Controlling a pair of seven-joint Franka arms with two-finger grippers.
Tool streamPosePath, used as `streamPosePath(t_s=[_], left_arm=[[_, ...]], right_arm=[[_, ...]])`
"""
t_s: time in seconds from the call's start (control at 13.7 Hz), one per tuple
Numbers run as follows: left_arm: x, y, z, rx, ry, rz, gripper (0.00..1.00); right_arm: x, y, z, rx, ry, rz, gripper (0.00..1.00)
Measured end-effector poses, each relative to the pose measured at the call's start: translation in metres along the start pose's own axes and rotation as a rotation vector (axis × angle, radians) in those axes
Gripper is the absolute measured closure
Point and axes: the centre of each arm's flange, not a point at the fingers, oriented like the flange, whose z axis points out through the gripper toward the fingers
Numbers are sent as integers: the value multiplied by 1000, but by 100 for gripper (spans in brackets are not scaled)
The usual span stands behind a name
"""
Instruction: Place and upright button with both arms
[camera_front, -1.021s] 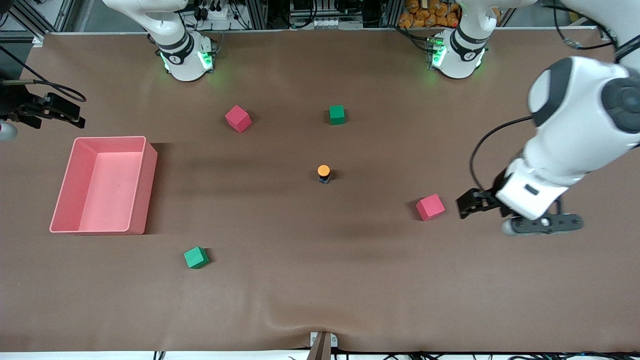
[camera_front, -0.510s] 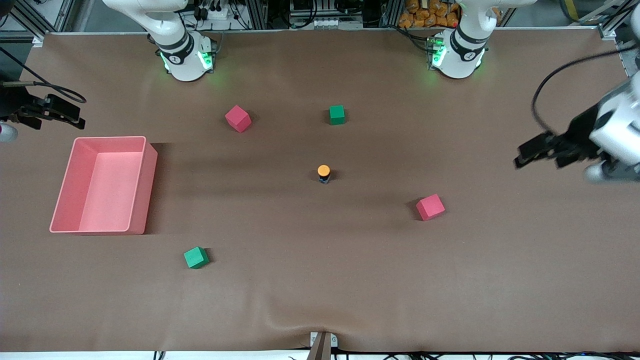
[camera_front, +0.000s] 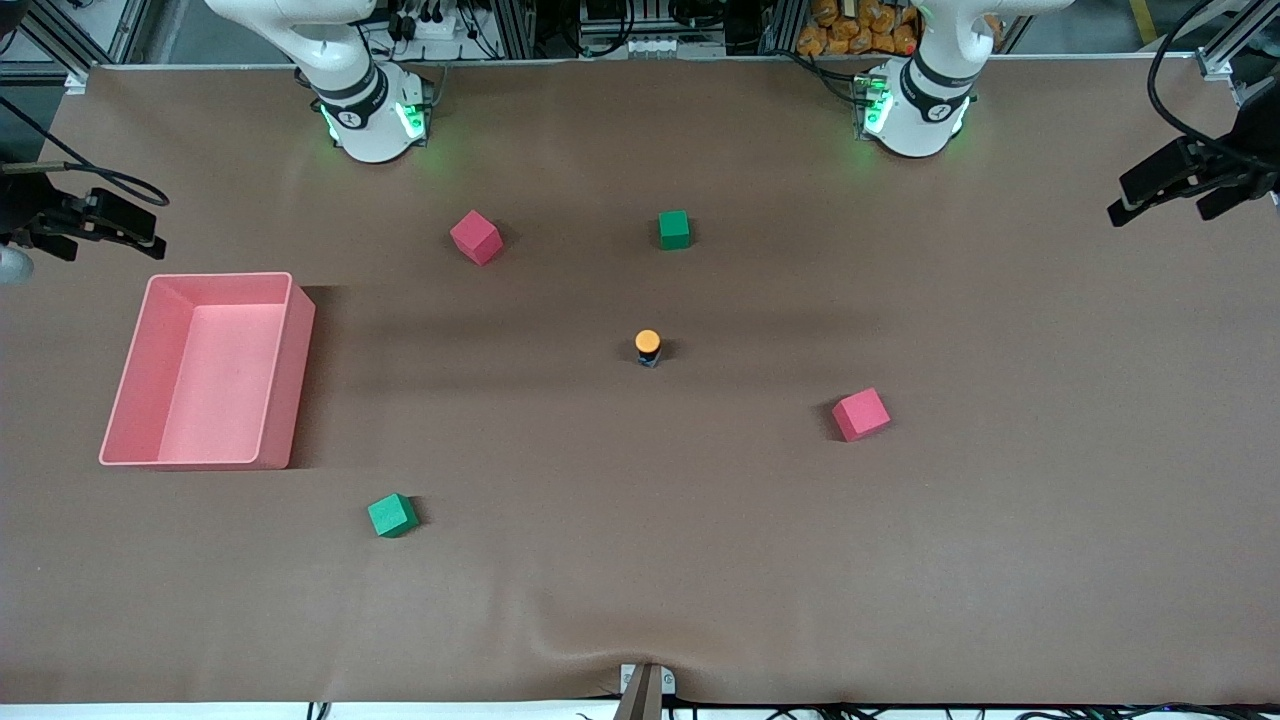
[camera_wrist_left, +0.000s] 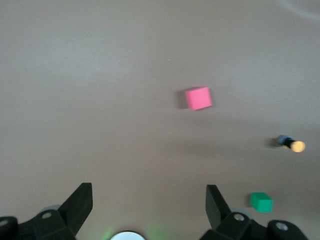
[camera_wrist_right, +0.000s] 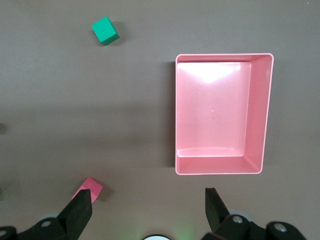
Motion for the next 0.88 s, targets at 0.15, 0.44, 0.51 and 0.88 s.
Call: streamPosePath(t_s=[0.15, 0.44, 0.51, 0.88], left_arm=[[7, -6, 5, 11, 7, 25, 0], [23, -22, 21, 13, -5, 13, 0], [25, -23, 23, 13, -6, 10, 0], [26, -24, 22, 13, -3, 8, 0]], right_arm=[[0, 0, -1, 0, 3, -4, 0], [-1, 2, -5, -1, 11, -28, 0], [-1, 3, -6, 0, 12, -31, 0], [-1, 5, -6, 0, 12, -35, 0]])
